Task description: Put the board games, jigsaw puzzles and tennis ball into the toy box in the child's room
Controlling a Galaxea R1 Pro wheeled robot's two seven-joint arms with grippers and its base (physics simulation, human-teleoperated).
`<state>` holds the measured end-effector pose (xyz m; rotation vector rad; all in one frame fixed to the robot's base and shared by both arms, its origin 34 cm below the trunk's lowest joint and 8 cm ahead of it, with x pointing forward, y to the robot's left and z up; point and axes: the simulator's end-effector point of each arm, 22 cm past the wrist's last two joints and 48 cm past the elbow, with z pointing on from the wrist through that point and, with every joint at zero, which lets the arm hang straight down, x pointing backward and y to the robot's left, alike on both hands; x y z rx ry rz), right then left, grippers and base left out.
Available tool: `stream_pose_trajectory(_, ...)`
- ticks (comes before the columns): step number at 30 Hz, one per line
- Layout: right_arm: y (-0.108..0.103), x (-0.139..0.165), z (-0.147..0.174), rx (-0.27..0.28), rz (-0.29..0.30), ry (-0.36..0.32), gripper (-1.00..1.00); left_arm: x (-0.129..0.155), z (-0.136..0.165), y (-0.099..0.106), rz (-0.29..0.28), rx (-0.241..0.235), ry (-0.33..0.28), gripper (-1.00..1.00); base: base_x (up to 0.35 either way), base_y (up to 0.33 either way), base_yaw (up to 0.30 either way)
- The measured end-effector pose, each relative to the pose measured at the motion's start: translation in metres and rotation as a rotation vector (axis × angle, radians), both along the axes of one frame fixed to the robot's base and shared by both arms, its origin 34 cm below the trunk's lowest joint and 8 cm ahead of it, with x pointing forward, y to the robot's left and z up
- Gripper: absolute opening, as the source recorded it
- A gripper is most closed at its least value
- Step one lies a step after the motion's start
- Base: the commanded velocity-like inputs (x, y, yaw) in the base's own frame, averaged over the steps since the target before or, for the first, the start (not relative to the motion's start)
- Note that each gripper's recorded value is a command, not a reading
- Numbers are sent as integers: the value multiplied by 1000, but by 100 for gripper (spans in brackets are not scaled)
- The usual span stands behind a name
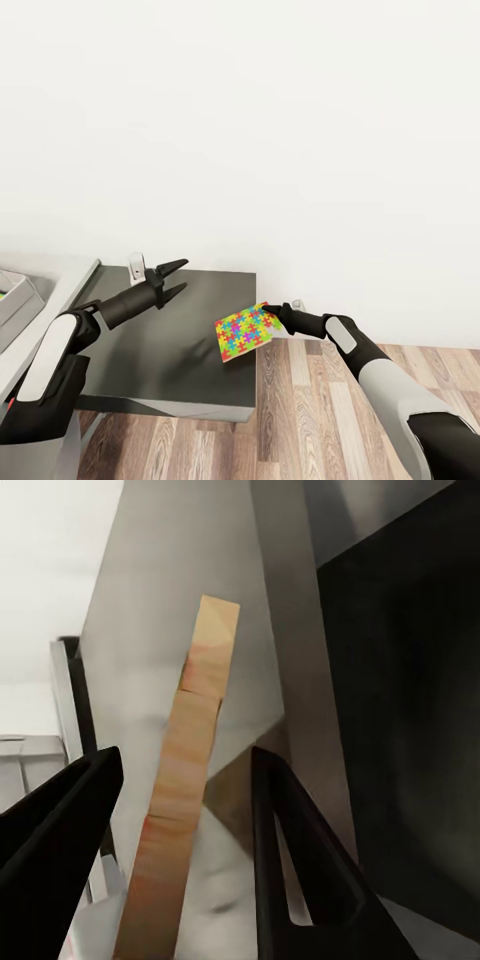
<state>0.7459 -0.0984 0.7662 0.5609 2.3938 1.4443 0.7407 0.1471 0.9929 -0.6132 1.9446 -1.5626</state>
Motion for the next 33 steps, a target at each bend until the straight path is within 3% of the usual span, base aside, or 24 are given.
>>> stream_pose_trajectory(9,2,6,13,4,7,-46,-100,-2,0,-2,-5,-7,-8,100,0,0,0)
stream_pose_trajectory(23,14,-4,64,14,41,-224,-100,-4,7,-4,-9,-9,-12,100,0,0,0)
stream_pose_trajectory(33,4,-6,84,-4,44,-262,-100,-7,22,-6,-15,-23,-24,100,0,0,0)
